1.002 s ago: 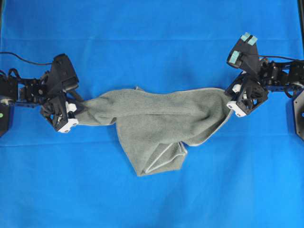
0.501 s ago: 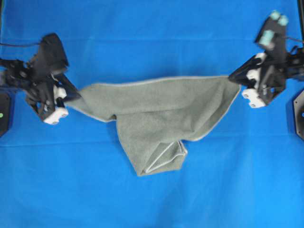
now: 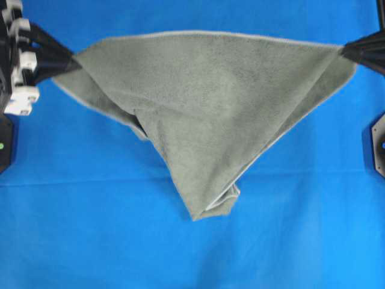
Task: Fold a large towel.
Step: 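Lift the towel with both grippers and shake it out upward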
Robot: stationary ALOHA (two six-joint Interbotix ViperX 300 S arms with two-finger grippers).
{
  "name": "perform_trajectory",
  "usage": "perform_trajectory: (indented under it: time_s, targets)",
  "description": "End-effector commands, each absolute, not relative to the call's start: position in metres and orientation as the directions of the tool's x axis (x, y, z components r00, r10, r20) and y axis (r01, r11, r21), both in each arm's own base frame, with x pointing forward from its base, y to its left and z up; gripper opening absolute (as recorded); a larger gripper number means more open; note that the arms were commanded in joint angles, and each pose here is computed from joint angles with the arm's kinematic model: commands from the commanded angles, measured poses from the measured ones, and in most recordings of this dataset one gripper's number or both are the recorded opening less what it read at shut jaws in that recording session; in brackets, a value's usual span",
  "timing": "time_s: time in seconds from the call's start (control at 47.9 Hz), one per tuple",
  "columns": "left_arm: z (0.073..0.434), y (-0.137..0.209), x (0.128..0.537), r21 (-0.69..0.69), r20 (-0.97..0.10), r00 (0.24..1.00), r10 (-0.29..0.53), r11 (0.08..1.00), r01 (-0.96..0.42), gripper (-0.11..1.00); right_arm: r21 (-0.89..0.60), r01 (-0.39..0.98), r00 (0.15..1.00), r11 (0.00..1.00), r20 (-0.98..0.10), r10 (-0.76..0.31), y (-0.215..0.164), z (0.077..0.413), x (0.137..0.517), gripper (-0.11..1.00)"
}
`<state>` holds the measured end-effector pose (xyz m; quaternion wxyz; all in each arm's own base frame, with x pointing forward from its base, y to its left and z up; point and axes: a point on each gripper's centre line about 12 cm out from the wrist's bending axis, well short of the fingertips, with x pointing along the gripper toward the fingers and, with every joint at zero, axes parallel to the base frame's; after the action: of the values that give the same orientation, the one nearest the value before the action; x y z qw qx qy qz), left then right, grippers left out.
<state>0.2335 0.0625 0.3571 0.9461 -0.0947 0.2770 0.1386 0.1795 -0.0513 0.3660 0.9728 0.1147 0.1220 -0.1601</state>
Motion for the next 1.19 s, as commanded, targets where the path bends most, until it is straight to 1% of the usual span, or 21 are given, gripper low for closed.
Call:
perform_trajectory:
  time_s: [0.0, 0.063, 0.167, 0.23, 0.355, 0.397, 0.459, 0.522, 0.585, 0.668, 0.772, 0.877, 1.002, 1.086, 1.169]
  targets:
    - [0.392, 0.082, 0.232, -0.043, -0.489, 0.824, 0.285, 0.936, -0.35, 0.03, 0.141, 0.383, 0.91, 0.913, -0.227, -0.347, -0.062, 0.391, 0.179, 0.01]
    - [0.408, 0.096, 0.231, 0.003, -0.47, 0.817, 0.334, 0.926, -0.377, 0.03, 0.11, 0.435, 0.887, 0.894, -0.222, -0.404, -0.072, 0.404, 0.177, 0.01]
    - [0.432, 0.119, 0.229, 0.072, -0.445, 0.797, 0.408, 0.904, -0.422, 0.03, 0.044, 0.547, 0.819, 0.836, -0.238, -0.523, -0.094, 0.426, 0.169, 0.01]
    - [0.444, 0.134, 0.231, 0.116, -0.437, 0.781, 0.446, 0.889, -0.443, 0.03, -0.003, 0.615, 0.765, 0.789, -0.242, -0.597, -0.107, 0.437, 0.162, 0.01]
    - [0.456, 0.155, 0.236, 0.182, -0.429, 0.759, 0.49, 0.87, -0.459, 0.03, -0.099, 0.737, 0.639, 0.669, -0.222, -0.737, -0.134, 0.464, 0.146, 0.01]
    - [0.459, 0.162, 0.241, 0.184, -0.43, 0.753, 0.498, 0.865, -0.467, 0.03, -0.123, 0.761, 0.608, 0.637, -0.207, -0.766, -0.14, 0.472, 0.142, 0.01]
    - [0.464, 0.168, 0.245, 0.184, -0.427, 0.749, 0.507, 0.859, -0.477, 0.03, -0.137, 0.78, 0.585, 0.611, -0.19, -0.789, -0.145, 0.484, 0.141, 0.01]
    - [0.469, 0.17, 0.249, 0.174, -0.44, 0.747, 0.499, 0.863, -0.473, 0.03, -0.13, 0.783, 0.587, 0.609, -0.171, -0.791, -0.147, 0.496, 0.143, 0.01]
    - [0.475, 0.165, 0.251, 0.147, -0.454, 0.751, 0.48, 0.872, -0.468, 0.03, -0.114, 0.779, 0.597, 0.617, -0.167, -0.784, -0.145, 0.503, 0.144, 0.01]
    - [0.485, 0.147, 0.249, 0.119, -0.476, 0.765, 0.433, 0.894, -0.432, 0.03, -0.064, 0.75, 0.641, 0.659, -0.181, -0.746, -0.136, 0.507, 0.147, 0.01]
    - [0.496, 0.119, 0.245, 0.077, -0.49, 0.792, 0.365, 0.923, -0.378, 0.03, 0.016, 0.682, 0.718, 0.731, -0.207, -0.665, -0.118, 0.507, 0.153, 0.01]
    - [0.502, 0.089, 0.239, 0.014, -0.5, 0.816, 0.288, 0.946, -0.325, 0.03, 0.108, 0.57, 0.809, 0.814, -0.243, -0.534, -0.093, 0.506, 0.162, 0.01]
    - [0.507, 0.053, 0.23, -0.09, -0.502, 0.847, 0.177, 0.963, -0.255, 0.03, 0.193, 0.44, 0.885, 0.877, -0.263, -0.386, -0.067, 0.507, 0.167, 0.01]
    - [0.513, 0.033, 0.224, -0.164, -0.483, 0.868, 0.112, 0.963, -0.216, 0.03, 0.249, 0.33, 0.931, 0.911, -0.244, -0.27, -0.047, 0.513, 0.169, 0.01]
    - [0.52, 0.015, 0.217, -0.248, -0.457, 0.888, 0.047, 0.952, -0.178, 0.03, 0.296, 0.232, 0.961, 0.926, -0.218, -0.171, -0.03, 0.518, 0.17, 0.01]
